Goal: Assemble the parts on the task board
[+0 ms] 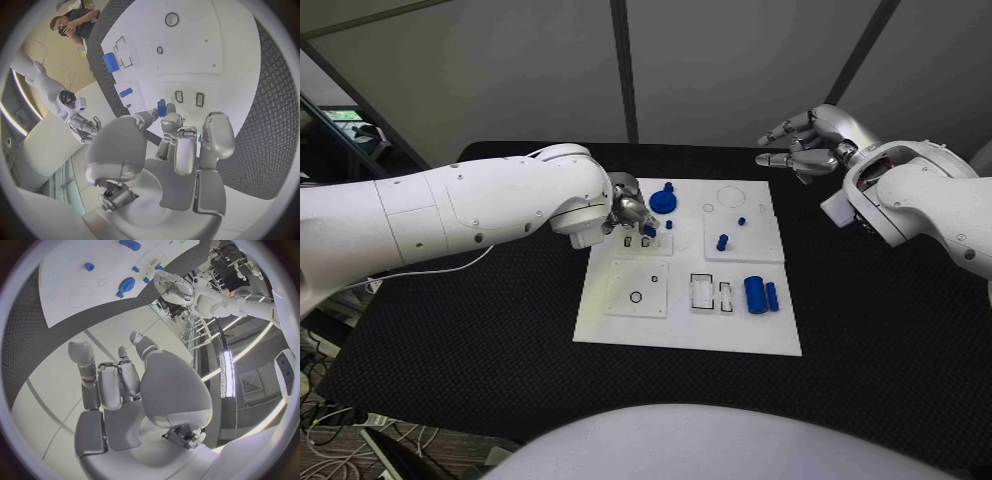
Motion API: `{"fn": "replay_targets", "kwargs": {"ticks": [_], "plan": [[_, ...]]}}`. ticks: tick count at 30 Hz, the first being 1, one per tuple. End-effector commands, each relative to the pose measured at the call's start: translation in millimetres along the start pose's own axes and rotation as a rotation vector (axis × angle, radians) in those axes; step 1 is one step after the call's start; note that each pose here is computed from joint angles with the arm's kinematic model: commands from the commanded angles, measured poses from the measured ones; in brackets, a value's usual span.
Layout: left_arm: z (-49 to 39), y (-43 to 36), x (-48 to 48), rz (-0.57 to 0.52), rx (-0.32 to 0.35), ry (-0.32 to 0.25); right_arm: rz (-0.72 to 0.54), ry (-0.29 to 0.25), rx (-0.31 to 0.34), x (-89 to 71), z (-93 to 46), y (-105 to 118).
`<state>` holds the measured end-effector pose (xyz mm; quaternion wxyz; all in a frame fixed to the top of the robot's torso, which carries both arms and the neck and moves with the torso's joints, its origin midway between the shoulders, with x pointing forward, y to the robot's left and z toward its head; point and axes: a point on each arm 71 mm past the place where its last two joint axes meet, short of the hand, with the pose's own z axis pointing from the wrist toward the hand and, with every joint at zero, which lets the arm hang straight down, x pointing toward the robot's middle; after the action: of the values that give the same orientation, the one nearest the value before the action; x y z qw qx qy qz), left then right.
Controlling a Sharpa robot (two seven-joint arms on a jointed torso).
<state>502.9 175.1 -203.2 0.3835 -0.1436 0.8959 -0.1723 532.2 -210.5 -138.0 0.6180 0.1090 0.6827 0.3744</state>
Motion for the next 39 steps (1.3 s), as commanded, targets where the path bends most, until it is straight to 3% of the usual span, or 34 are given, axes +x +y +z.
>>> {"fn": "replay_targets", "kwargs": {"ticks": [1, 12, 39], "plan": [[0.3, 1.6, -2.5, 0.008, -0.011, -0.063, -0.007, 0.004, -0.005, -1.3, 0.3, 0.5], [4.8, 7.4, 5.9, 0.079, -0.023, -0.103, -0.010, 0.012, 0.001, -1.2, 0.3, -0.6], [7.5, 7.9, 16.7, 0.232, -0.033, -0.087, -0.023, 0.026, 0.021, -0.6, 0.6, -2.9]]}}
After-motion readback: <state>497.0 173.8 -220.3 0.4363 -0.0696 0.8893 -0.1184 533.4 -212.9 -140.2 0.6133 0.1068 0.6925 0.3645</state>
